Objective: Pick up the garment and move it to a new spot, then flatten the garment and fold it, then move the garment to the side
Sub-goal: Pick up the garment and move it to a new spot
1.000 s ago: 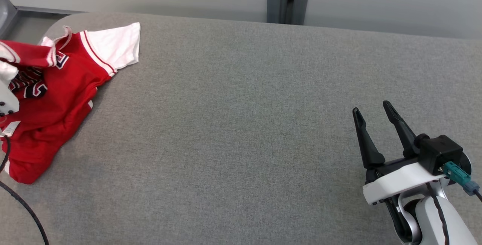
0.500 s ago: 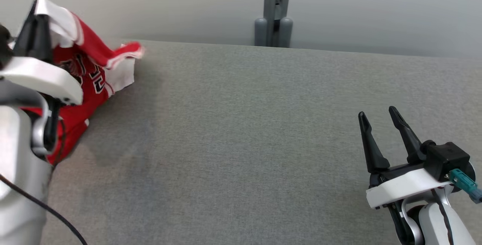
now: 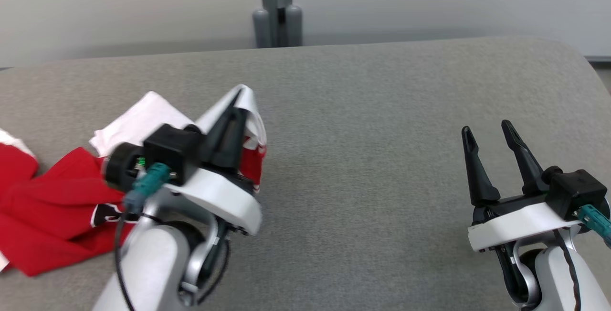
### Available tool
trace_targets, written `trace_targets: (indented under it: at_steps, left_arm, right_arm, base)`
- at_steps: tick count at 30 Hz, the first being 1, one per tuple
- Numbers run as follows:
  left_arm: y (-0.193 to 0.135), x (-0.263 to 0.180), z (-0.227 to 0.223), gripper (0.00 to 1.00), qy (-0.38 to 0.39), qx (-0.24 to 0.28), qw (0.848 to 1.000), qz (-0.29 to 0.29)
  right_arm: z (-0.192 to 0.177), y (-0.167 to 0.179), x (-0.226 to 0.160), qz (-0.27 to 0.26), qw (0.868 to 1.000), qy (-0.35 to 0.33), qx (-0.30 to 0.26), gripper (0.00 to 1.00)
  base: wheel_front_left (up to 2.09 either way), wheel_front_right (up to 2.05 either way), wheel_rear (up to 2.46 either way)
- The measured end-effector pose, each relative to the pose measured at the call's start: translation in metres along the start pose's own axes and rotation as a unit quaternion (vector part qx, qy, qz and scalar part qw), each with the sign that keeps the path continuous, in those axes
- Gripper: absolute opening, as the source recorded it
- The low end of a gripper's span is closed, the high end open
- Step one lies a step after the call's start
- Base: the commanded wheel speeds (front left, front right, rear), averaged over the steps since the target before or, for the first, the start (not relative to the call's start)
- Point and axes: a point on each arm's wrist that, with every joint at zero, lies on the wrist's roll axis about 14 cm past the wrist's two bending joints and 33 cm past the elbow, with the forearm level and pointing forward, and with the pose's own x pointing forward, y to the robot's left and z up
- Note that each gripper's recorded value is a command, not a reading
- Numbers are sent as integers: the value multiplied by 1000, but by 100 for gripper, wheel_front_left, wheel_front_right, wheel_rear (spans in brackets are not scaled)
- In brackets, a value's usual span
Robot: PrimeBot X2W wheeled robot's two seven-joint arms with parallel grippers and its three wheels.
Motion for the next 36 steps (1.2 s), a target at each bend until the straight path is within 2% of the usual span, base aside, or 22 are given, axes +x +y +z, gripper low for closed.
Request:
trace_targets:
  at_steps: [5,12,17,21,23,24,25,32,36]
  left_arm:
    - [-59,20,-30,0,35,-32,995,-90]
    - [-136,53,-24,0,13,-41,977,-207]
    - [-185,57,-39,0,26,-40,958,-283]
    - [-216,37,-91,0,98,-42,935,-338]
    - [-226,25,-108,45,124,-39,925,-356]
    - [-229,19,-112,83,131,-41,922,-362]
    - [-231,15,-117,100,138,-42,919,-366]
    - [-234,-14,-137,100,164,-28,908,-384]
    - [-213,-13,-138,100,158,-34,923,-350]
  right_arm:
    - [-2,-22,-7,-29,999,6,-11,100]
    - [4,-54,-22,-76,997,6,-27,100]
    - [-2,-74,-34,-108,993,18,-33,100]
    - [-14,-82,-39,-122,991,35,-33,100]
    - [-18,-81,-38,-121,991,38,-30,100]
    - [-19,-80,-37,-120,992,39,-28,100]
    - [-20,-79,-36,-119,992,39,-27,100]
    - [-26,-70,-26,-104,994,39,-15,100]
    - [-25,-62,-18,-93,995,32,-9,100]
  base:
    - [0,0,0]
    - [0,0,0]
    - [0,0,0]
    - [0,0,0]
    - [0,0,0]
    - [0,0,0]
    - [0,0,0]
    - [0,0,0]
    - [0,0,0]
